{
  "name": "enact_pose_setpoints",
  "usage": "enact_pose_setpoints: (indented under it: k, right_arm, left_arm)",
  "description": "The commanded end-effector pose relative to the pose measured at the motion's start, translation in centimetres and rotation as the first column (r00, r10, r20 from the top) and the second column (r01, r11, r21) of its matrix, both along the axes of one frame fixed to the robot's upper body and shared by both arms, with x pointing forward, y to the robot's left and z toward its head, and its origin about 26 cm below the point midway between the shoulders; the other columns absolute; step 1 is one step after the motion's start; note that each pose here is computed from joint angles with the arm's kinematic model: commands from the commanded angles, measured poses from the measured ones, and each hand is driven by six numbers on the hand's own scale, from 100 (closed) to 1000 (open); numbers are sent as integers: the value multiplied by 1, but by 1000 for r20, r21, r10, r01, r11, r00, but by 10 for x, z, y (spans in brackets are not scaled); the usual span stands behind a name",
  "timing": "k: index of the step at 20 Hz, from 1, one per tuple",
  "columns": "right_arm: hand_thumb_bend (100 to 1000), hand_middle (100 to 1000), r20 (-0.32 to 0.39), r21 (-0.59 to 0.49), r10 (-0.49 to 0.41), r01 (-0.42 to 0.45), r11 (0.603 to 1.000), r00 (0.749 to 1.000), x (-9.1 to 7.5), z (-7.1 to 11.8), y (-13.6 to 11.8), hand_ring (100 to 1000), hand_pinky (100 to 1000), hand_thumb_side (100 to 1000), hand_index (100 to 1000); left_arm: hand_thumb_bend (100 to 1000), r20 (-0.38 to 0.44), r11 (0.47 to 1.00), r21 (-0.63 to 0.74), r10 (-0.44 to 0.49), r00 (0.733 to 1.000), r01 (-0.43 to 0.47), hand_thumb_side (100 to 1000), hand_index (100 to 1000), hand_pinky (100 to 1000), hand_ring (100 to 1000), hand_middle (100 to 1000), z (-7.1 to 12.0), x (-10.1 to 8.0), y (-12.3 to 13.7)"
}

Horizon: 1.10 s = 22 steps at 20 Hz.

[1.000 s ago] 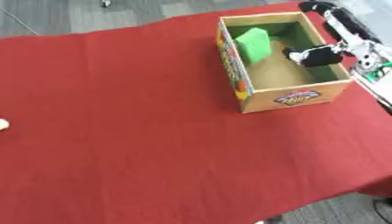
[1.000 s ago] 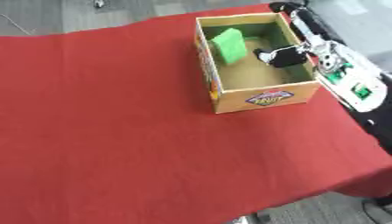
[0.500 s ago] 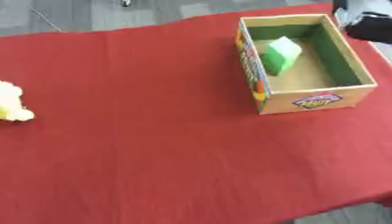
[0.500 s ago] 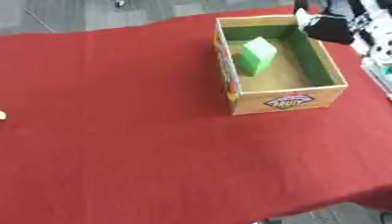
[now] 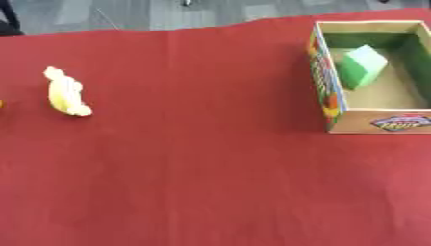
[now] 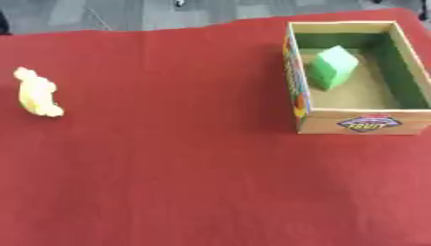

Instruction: Pick up the objects with one hand, pass them to the other hand, and then place them into the box on the other side of the table.

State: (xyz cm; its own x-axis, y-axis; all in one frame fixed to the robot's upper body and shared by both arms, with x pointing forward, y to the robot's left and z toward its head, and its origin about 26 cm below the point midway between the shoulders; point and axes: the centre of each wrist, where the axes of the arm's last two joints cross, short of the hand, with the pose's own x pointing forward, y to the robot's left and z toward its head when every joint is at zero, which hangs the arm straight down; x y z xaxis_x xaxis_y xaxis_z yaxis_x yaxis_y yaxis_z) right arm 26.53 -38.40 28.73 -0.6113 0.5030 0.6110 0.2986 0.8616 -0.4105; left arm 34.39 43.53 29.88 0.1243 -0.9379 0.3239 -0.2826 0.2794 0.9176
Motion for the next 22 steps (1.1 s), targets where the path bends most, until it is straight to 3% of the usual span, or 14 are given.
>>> enact_pose_setpoints:
  k: [1,7,14,22]
  right_arm:
    - [100,773,31,3,46,-46,999,998,-3,5,1,934,897,136,859]
    - [100,762,15,33,82,-82,996,997,-2,-5,2,929,896,166,855]
    - [100,759,14,67,114,-115,991,993,0,-18,5,928,897,195,853]
    - [100,753,0,84,106,-106,991,994,2,-31,10,925,897,229,848]
  left_arm:
    - [1000,-80,998,49,48,996,-44,388,852,853,810,730,23,-1,27]
    - [1000,-186,995,35,99,977,-94,347,835,850,811,728,30,12,53]
    - [982,-284,988,17,153,947,-155,308,841,853,819,738,25,31,68]
    - [911,-378,993,-24,99,920,-117,252,837,861,824,738,13,49,66]
